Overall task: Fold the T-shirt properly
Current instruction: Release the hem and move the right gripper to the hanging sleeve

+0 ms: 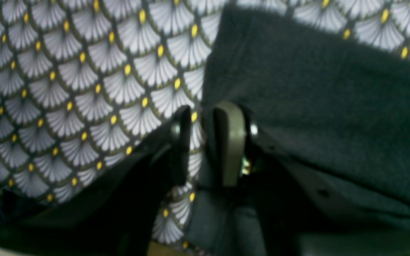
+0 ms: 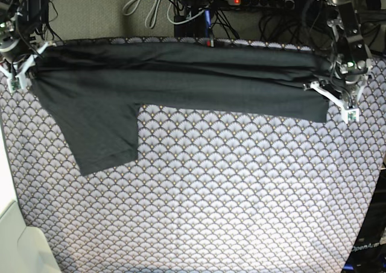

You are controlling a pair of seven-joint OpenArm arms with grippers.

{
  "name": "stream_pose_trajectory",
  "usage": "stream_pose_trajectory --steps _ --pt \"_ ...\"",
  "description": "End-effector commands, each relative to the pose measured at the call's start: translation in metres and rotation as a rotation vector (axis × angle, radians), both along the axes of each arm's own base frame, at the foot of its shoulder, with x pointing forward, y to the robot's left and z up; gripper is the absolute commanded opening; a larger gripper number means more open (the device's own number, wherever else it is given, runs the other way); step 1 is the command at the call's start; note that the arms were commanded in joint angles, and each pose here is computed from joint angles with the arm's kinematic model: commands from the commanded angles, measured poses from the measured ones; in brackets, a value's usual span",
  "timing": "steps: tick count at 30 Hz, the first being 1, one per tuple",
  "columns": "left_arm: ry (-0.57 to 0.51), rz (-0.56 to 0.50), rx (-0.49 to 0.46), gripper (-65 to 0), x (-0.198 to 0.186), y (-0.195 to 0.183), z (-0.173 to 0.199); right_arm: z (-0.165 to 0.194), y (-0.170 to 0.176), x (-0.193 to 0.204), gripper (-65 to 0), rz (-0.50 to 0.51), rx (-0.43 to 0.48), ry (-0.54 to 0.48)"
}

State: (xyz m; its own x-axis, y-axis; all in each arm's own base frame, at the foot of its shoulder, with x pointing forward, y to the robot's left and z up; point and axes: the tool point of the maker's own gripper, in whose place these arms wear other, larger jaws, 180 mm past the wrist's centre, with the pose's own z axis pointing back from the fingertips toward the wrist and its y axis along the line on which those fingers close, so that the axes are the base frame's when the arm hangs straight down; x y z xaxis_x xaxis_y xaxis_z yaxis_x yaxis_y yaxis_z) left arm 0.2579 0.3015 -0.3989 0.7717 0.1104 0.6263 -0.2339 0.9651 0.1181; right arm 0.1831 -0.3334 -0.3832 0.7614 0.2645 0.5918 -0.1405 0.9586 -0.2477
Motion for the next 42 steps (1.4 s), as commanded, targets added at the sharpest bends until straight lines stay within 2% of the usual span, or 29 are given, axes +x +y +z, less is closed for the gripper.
stream_pose_trajectory --steps 1,11,14,17,19,21,25,28,38,42 --pt "-0.048 0.0 0.03 -50.0 0.01 0.007 0.016 0.011 -0.009 0.004 -65.0 0.0 -0.035 -0.021" --pt "-0.041 0.001 0.027 -49.8 0.008 0.007 0.014 0.005 -0.006 0.002 -65.0 0.0 -0.026 -0.007" --pt "-0.041 0.001 0.027 -49.8 0.008 0.007 0.014 0.005 -0.006 0.002 -59.8 0.001 -0.027 -0.004" --pt "-0.006 0.003 0.018 -49.7 0.003 0.005 0.009 -0.003 -0.005 -0.01 -51.0 0.0 -0.03 0.057" --pt "0.016 0.008 0.01 -46.3 0.001 0.005 0.007 -0.008 -0.002 -0.012 -45.6 0.018 -0.035 0.096" --pt "0.012 0.004 -0.012 -39.0 0.002 0.003 0.008 -0.009 0.0 -0.011 -42.4 0.037 -0.039 0.104" --pt "0.005 -0.072 -0.06 -19.7 0.005 -0.007 0.009 0.001 -0.013 -0.01 -42.1 -0.002 -0.055 0.077" --pt "0.01 -0.098 -0.057 -11.5 0.005 -0.009 0.009 0.007 -0.025 -0.012 -41.8 -0.035 -0.071 0.063" --pt "0.001 -0.098 -0.063 -10.8 0.006 -0.011 0.009 0.011 -0.031 -0.011 -41.6 -0.035 -0.087 0.061" --pt "0.007 -0.114 -0.062 -10.8 0.006 -0.012 0.009 0.028 -0.038 0.011 -38.3 -0.025 -0.113 0.005"
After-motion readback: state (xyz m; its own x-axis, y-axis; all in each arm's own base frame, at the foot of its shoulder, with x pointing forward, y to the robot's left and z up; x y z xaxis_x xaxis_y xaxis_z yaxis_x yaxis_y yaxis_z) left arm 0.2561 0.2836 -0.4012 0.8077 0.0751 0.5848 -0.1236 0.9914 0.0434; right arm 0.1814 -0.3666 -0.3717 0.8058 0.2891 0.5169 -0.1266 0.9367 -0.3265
